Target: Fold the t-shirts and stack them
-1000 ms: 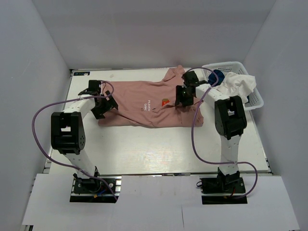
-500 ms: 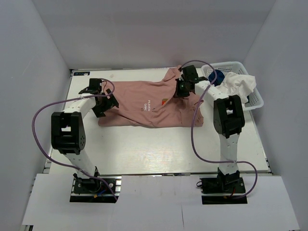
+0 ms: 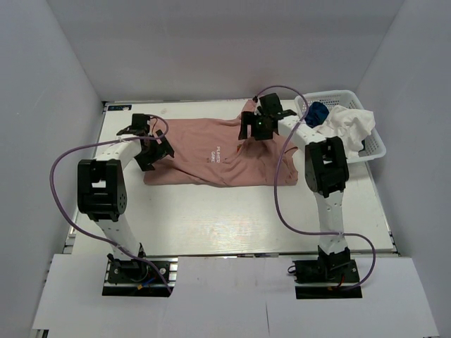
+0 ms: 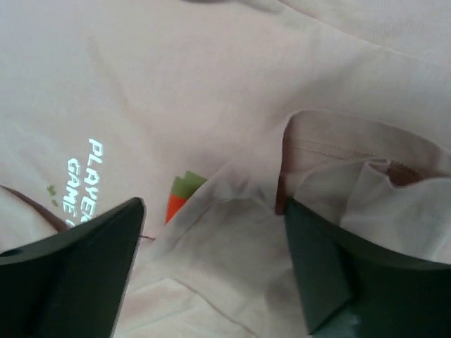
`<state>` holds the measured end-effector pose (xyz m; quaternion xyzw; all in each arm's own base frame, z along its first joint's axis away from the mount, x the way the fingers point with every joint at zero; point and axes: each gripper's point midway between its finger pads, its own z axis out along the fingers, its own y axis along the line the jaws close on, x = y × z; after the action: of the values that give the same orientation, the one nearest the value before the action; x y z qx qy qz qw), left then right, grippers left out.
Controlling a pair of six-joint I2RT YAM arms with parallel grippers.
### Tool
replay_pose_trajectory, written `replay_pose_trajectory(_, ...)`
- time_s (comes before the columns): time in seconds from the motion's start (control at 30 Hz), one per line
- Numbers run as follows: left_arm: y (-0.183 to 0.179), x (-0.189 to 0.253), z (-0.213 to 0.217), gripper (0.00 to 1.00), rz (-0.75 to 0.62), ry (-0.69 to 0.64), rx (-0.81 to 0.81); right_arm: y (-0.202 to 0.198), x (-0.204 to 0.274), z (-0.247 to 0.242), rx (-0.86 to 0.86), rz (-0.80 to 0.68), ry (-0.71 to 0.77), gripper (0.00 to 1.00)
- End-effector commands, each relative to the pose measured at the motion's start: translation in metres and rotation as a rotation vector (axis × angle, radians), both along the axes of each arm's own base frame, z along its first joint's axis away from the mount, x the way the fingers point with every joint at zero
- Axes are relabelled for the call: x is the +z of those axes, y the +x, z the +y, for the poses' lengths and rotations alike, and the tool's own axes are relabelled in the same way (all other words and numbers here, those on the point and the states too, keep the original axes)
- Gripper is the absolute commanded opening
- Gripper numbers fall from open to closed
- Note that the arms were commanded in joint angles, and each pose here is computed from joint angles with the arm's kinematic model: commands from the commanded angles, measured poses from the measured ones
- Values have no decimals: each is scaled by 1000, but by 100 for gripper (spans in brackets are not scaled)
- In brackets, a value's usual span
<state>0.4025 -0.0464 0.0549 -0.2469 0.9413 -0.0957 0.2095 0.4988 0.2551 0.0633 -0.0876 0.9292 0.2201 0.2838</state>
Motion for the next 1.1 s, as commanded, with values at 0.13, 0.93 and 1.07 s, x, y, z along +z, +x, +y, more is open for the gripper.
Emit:
replay_pose_trajectory(0.13,18,27,-15,100,-112,-45,-46,-28,106,-22,-4,-227,-6,90)
replay_pose_trajectory(0.93,-50,-57,-13,100,110,8,-22,-154,-49,-123,-319,202,-43,90)
replay_pose_trajectory(1.07,-82,-60,-12,100,158,19,-38,-199,-63,-132,-323,285,-60,90)
